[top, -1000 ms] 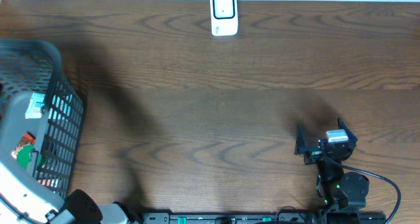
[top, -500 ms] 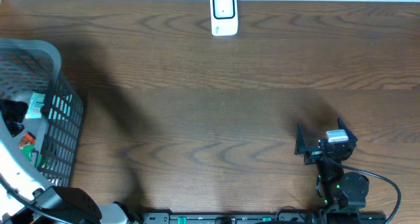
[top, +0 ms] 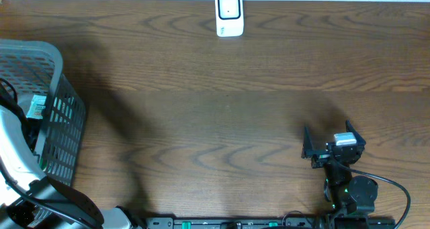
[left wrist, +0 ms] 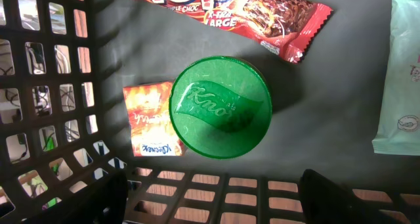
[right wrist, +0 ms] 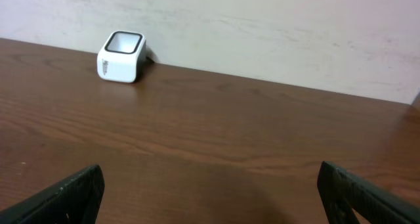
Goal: Scan the item barcode
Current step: 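Lower the left gripper into the basket and grasp the green-lidded jar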
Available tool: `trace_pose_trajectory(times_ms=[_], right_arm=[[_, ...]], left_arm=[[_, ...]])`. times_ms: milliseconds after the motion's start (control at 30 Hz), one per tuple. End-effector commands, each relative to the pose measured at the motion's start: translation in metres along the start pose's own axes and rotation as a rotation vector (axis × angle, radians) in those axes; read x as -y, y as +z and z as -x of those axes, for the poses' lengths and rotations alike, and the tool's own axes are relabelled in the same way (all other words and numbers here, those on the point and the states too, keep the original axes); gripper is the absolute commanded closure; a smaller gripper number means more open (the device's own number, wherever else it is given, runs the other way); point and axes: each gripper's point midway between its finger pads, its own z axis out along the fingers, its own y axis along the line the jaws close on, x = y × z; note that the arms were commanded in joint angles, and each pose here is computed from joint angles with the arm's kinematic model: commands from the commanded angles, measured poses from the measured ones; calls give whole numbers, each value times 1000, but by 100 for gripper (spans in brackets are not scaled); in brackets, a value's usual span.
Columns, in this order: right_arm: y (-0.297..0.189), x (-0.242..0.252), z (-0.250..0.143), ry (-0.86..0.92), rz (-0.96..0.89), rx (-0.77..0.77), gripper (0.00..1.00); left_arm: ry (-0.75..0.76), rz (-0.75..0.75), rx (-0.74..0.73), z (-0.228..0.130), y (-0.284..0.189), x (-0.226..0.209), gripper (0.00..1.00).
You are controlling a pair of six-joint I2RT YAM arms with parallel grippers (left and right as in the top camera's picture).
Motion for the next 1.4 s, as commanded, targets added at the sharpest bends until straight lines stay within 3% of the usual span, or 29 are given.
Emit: trace_pose_trajectory(times_ms=[0, 600, 1367], right_arm=[[0, -4, -1, 10, 18, -3, 1], [0, -4, -1, 10, 18, -3, 1], [0, -4, -1, 10, 18, -3, 1]], left_arm=[[-8, 22, -6, -3, 5, -4, 16], [13, 44, -76, -31, 42, -6, 16], [12, 52, -59, -24, 38, -9, 16]])
